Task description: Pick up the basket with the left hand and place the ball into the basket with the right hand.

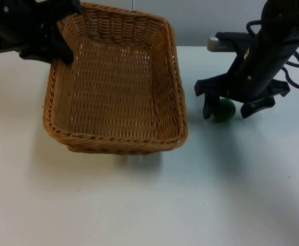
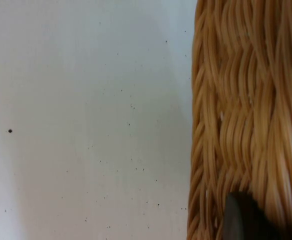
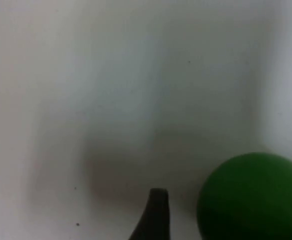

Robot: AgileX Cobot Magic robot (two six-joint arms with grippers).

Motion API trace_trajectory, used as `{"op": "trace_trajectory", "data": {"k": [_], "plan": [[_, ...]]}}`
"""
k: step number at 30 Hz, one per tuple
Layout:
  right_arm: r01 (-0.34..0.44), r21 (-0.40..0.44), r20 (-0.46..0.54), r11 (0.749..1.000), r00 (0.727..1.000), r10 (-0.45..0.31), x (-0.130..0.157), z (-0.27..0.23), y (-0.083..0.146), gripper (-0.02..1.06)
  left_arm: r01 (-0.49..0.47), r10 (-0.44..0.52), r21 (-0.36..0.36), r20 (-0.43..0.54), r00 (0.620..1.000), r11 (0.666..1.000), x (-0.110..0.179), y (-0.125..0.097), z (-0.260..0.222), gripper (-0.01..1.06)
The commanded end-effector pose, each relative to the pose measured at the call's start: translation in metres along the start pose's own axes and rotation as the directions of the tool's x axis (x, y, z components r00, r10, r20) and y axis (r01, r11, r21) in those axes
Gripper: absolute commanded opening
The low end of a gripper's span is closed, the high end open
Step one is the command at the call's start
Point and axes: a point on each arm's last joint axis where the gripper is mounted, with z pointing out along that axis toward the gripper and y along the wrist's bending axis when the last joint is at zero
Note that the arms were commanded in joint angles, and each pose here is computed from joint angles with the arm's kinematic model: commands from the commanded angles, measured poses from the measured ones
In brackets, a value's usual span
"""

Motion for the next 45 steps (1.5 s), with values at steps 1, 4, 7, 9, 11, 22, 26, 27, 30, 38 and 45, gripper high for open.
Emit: {"op": "trace_trajectory", "data": {"k": [1,4,7,9,11,22,26,27,30,38,45], "plan": [[0.001,-0.008,0.029,1.0,1.0,-0.001,-0.004,-0.001,0.003,0.76,0.025,-0.025,0.014,0.022,0.999,1.0,-0.002,-0.001,-0.003,0.0],[0.001,-0.008,0.029,1.0,1.0,-0.001,-0.004,-0.001,0.003,0.76,0.025,-0.025,0.014,0.022,0.999,1.0,-0.002,-0.001,-0.003,0.0],[0.0,-0.009,0.029,1.0,1.0,0.001,-0.004,-0.001,0.003,0.76,0.025,-0.025,0.014,0.022,0.999,1.0,-0.002,-0.001,-0.003,0.0],[-0.005,-0.011,0.026,1.0,1.0,0.005,-0.003,0.0,0.003,0.76,0.025,-0.025,0.014,0.022,0.999,1.0,-0.002,-0.001,-0.003,0.0],[-0.006,-0.012,0.022,1.0,1.0,0.007,-0.003,0.001,0.003,0.75,0.025,-0.025,0.014,0.022,0.999,1.0,-0.002,-0.001,-0.003,0.0],[0.022,-0.009,0.024,1.0,0.999,-0.022,-0.002,0.003,0.008,0.07,0.025,-0.025,0.014,0.022,0.999,1.0,-0.002,-0.001,-0.003,0.0],[0.099,0.047,0.05,0.994,0.994,-0.102,-0.017,-0.007,0.005,0.0,0.025,-0.025,0.014,0.022,0.999,1.0,-0.002,-0.001,-0.003,0.0],[0.125,0.07,0.062,0.99,0.99,-0.129,-0.026,-0.014,0.005,0.0,0.025,-0.025,0.014,0.022,0.999,1.0,-0.002,-0.001,-0.003,0.0],[0.162,0.118,0.11,0.98,0.978,-0.175,-0.05,-0.035,0.005,0.0,0.025,-0.025,0.014,0.022,0.999,1.0,-0.002,-0.001,-0.003,0.0],[0.242,-0.045,0.279,0.969,0.935,-0.221,-0.102,-0.118,0.058,0.0,0.025,-0.025,0.014,0.022,0.999,1.0,-0.002,-0.001,-0.003,0.0],[0.35,-0.23,0.261,0.908,0.921,-0.288,-0.085,-0.126,0.114,0.0,0.025,-0.025,0.014,0.022,0.999,1.0,-0.002,-0.001,-0.003,0.0]]}}
